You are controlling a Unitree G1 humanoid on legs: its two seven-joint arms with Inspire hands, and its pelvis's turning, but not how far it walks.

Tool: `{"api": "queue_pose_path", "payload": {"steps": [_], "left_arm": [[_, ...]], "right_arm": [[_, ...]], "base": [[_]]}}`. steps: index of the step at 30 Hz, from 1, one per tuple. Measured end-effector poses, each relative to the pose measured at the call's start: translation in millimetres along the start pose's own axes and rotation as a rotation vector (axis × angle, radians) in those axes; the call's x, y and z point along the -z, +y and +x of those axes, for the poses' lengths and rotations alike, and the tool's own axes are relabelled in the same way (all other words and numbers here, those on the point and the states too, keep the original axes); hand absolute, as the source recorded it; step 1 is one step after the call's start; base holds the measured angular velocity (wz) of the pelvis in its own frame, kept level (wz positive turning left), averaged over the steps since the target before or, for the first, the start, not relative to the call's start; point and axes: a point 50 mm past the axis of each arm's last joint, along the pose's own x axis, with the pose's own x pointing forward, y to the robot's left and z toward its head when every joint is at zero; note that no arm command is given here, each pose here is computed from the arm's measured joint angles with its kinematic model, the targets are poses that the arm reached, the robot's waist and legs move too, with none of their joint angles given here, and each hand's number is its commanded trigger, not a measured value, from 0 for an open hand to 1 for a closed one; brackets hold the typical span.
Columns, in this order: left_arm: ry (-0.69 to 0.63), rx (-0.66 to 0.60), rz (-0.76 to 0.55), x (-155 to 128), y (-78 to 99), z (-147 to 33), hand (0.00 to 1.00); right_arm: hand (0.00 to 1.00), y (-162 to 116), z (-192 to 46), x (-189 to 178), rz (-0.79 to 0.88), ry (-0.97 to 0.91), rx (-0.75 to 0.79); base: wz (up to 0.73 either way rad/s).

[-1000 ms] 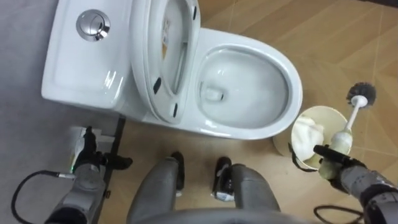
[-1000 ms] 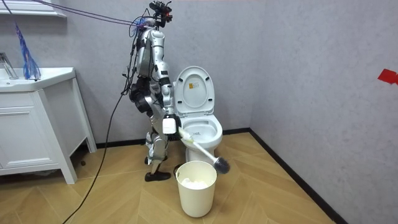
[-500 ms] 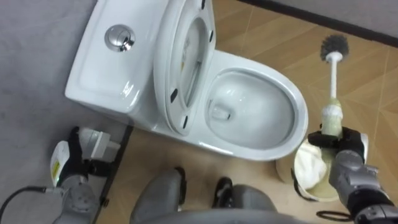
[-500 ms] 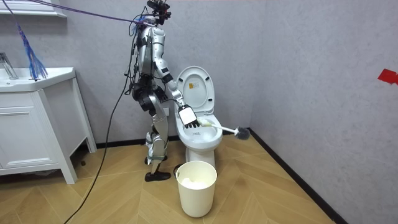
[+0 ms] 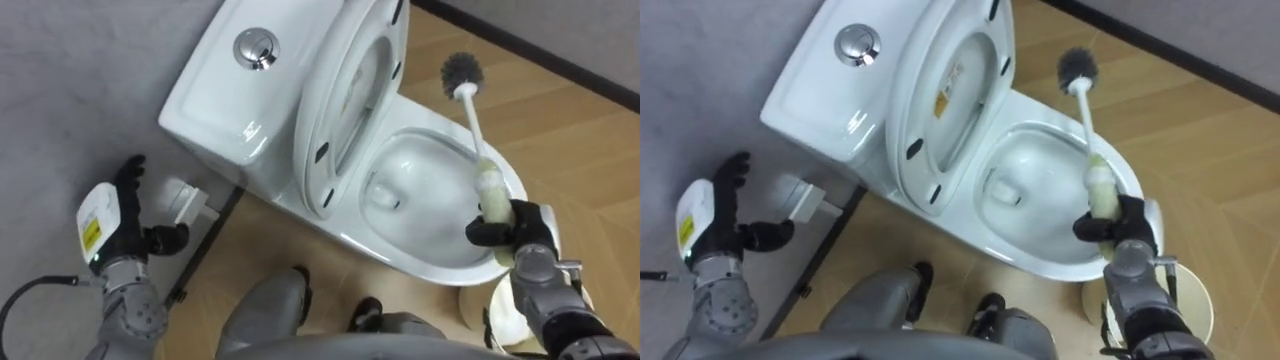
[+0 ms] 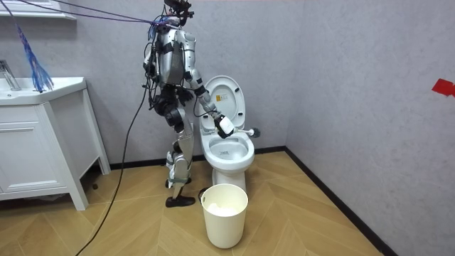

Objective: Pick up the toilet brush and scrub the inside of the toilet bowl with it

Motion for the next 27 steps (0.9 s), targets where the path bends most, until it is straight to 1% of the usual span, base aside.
{"api": "queue_pose_path", "payload": {"steps": [3, 6, 9, 13, 16, 18, 19, 22, 24, 26, 27], "left_arm": [[-0.124, -0.028, 0.025, -17.0, 4.7, 6.5, 0.00], [-0.201, -0.067, 0.042, -28.7, 8.9, 12.7, 0.00], [-0.265, -0.094, 0.072, -36.4, 10.4, 12.4, 0.00], [-0.309, -0.101, 0.127, -39.8, 8.9, 11.5, 0.00], [-0.355, -0.081, 0.153, -45.6, 3.1, 8.9, 0.00], [-0.426, -0.060, 0.175, -56.6, -5.1, 6.2, 0.00], [-0.442, -0.059, 0.181, -58.8, -6.7, 5.4, 0.00], [-0.478, -0.022, 0.217, -58.9, -13.0, 1.2, 0.00], [-0.506, 0.008, 0.224, -61.2, -16.6, -1.1, 0.00], [-0.532, 0.039, 0.241, -63.0, -19.4, 0.2, 0.00], [-0.549, 0.080, 0.268, -62.0, -22.4, 2.1, 0.00]], "right_arm": [[1.00, 0.3, -0.6, 12.1, -0.010, 0.028, -0.028], [1.00, -0.2, 0.7, 13.4, -0.011, 0.033, -0.049], [1.00, -1.3, 1.0, 18.5, -0.010, 0.057, -0.062], [1.00, -2.1, -0.1, 26.5, -0.009, 0.094, -0.080], [1.00, -3.1, -0.7, 30.5, -0.008, 0.113, -0.098], [1.00, -4.4, -0.6, 32.3, -0.009, 0.121, -0.109], [1.00, -4.2, -0.5, 32.2, -0.010, 0.122, -0.116], [1.00, -6.7, 2.1, 27.2, -0.013, 0.116, -0.137], [1.00, -13.6, 4.6, 25.3, -0.025, 0.124, -0.151], [1.00, -17.9, 7.9, 18.3, -0.057, 0.117, -0.160], [1.00, -19.9, 9.5, 14.8, -0.081, 0.116, -0.170]], "base": [[0.09], [0.04], [0.03], [-0.01], [0.00], [-0.09], [-0.12], [-0.10], [-0.12], [-0.18], [-0.29]]}}
